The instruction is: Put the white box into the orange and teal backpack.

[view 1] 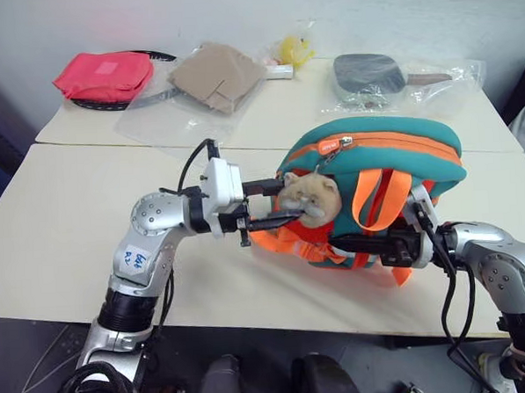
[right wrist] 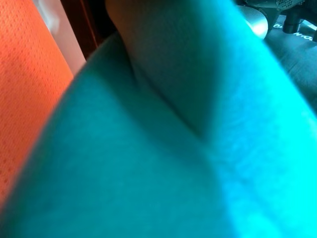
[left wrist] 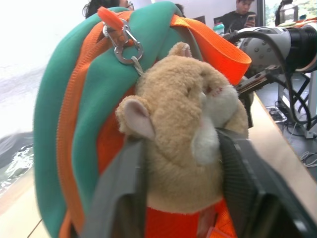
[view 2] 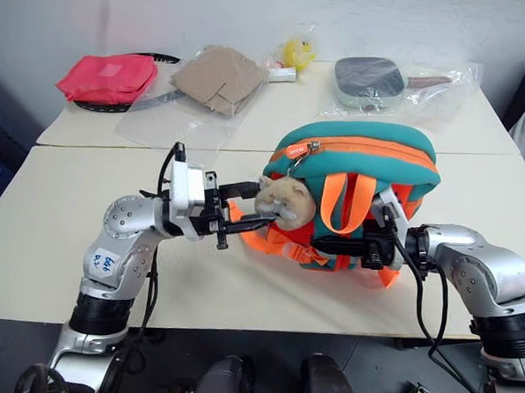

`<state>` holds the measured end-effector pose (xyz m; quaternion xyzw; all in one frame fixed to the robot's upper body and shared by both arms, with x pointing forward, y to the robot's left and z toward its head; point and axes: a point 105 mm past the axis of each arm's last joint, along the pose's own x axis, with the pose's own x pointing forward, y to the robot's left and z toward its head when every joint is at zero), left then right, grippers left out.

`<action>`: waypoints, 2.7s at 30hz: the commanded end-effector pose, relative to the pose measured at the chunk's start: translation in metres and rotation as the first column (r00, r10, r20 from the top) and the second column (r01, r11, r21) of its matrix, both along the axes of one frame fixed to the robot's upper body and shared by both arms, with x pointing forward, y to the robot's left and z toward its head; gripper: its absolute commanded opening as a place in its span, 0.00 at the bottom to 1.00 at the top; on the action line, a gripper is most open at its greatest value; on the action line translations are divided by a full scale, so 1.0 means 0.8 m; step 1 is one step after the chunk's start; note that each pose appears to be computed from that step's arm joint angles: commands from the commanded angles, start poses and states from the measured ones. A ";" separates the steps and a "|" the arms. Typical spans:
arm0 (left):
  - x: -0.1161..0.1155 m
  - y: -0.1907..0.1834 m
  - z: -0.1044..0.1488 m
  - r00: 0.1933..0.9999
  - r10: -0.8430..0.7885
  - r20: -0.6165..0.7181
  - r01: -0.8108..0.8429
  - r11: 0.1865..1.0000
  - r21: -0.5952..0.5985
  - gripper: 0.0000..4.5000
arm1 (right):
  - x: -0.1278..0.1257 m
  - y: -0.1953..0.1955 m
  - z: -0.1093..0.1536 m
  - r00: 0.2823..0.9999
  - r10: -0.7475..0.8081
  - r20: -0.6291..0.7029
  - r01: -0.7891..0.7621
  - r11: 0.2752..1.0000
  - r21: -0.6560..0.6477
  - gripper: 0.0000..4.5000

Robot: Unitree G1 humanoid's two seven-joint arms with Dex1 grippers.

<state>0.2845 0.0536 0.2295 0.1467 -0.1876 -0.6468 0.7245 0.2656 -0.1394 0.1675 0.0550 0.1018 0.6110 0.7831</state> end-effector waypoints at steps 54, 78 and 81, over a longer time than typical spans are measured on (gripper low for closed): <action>0.044 0.007 -0.115 0.798 0.228 -0.558 -0.057 0.950 0.308 0.09 | 0.001 -0.041 0.124 0.963 -0.268 0.008 0.231 0.846 0.480 0.00; -0.008 0.243 -0.086 0.786 0.590 -0.187 -0.516 0.791 0.329 1.00 | -0.006 -0.204 0.018 0.856 -0.401 0.326 0.485 0.841 -0.239 0.99; -0.027 0.265 -0.097 0.737 0.659 -0.151 -0.576 0.729 0.369 1.00 | -0.010 -0.249 0.012 0.810 -0.371 0.454 0.540 0.774 -0.331 0.99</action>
